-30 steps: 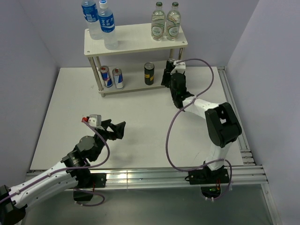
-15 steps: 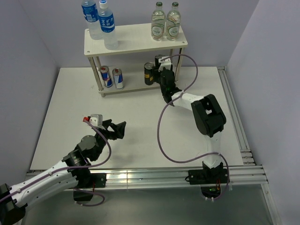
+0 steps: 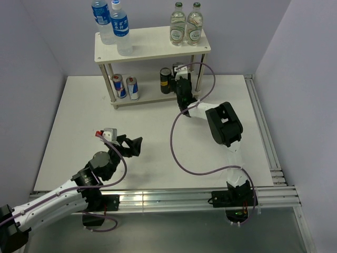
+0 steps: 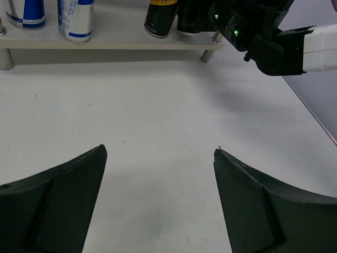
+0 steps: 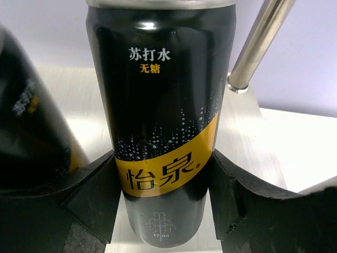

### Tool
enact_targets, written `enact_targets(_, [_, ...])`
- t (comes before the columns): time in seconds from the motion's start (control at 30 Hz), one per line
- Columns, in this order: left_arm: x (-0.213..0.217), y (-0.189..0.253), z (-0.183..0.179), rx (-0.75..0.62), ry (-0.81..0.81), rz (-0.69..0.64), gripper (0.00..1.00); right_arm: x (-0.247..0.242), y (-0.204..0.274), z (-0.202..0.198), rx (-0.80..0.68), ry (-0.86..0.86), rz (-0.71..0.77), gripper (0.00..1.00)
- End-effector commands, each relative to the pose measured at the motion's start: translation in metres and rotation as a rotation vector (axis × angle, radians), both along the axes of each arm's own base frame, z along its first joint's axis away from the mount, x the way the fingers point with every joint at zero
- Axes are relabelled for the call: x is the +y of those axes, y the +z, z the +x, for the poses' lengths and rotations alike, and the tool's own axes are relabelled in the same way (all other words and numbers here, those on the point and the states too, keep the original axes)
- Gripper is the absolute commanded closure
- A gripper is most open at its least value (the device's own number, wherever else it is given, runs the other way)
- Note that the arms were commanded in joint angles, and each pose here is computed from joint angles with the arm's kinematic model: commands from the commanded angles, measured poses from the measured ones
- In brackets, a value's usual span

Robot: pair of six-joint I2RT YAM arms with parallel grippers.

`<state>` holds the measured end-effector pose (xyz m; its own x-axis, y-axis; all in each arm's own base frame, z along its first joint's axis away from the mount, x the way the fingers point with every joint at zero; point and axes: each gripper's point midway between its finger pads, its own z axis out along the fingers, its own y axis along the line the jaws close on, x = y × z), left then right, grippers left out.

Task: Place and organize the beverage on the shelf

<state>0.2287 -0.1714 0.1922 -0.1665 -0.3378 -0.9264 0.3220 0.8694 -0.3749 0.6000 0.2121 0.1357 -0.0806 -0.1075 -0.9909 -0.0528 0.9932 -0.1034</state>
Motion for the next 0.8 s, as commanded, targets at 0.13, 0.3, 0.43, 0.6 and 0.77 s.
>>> enact_targets(0.13, [-0.003,0.010,0.002,-0.030,-0.002,-0.016,0.11,-0.018,0.069,0.023,-0.224,-0.081,0.083,1.00])
enact_targets(0.3, [-0.003,0.011,0.002,-0.029,-0.005,-0.017,0.11,-0.023,0.068,0.018,-0.199,-0.087,0.073,1.00])
enact_targets(0.43, [-0.003,0.012,0.001,-0.031,-0.008,-0.022,0.11,-0.020,0.064,0.017,-0.165,-0.073,0.057,1.00])
enact_targets(0.6, [-0.002,0.014,0.000,-0.035,-0.006,-0.030,0.12,-0.012,0.061,0.020,-0.131,-0.027,0.032,1.00])
enact_targets(0.77, [-0.002,0.013,0.000,-0.034,-0.008,-0.029,0.12,-0.005,0.050,0.028,-0.058,0.017,0.029,1.00])
